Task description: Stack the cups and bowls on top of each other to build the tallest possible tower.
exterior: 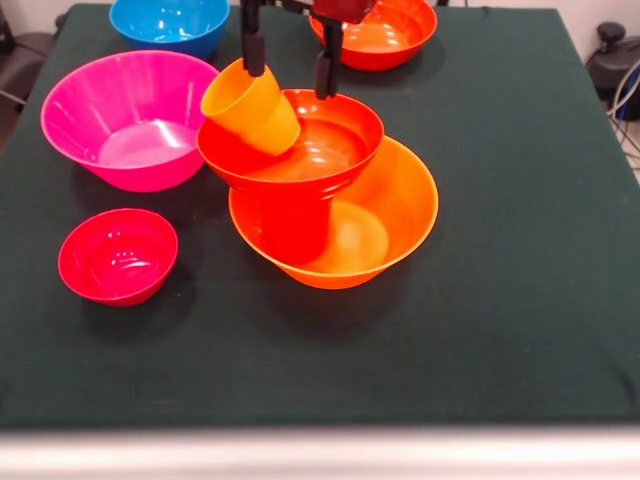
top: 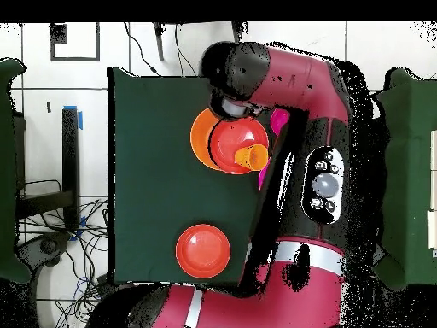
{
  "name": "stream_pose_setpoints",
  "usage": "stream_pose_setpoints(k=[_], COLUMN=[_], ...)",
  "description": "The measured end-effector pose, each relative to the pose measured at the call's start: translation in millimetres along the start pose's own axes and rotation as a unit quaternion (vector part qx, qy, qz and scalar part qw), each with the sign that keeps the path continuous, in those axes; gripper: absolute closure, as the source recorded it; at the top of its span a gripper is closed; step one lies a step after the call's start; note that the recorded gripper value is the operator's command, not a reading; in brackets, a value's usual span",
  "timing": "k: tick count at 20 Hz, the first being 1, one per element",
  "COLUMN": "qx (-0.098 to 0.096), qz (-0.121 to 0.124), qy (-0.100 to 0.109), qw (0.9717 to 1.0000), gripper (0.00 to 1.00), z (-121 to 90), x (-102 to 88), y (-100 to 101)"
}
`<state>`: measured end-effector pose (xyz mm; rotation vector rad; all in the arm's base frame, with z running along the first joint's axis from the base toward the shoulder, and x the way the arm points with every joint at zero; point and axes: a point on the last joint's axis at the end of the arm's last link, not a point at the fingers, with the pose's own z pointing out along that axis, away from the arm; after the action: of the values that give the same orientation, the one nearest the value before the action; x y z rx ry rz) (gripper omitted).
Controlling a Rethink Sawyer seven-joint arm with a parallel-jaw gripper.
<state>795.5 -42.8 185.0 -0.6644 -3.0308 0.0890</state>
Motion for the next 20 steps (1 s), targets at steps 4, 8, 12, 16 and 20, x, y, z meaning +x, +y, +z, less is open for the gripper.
stream_pose_setpoints(k=[4, 8, 12, 16, 20], qx=[0.0, 0.0, 0.0, -0.002, -0.003], qz=[0.007, 0.013, 0.017, 0.021, 0.026], qy=[0.0, 0.001, 0.002, 0.002, 0.001], qw=[1.0, 0.9999, 0.9998, 0.9998, 0.9997], gripper=[0.0, 0.0, 0.0, 0.0, 0.0], z=[1, 2, 4, 10, 26], x=[-3.8, -7.3, -8.8, -7.4, -2.4], y=[-10, -19, -26, -31, -40])
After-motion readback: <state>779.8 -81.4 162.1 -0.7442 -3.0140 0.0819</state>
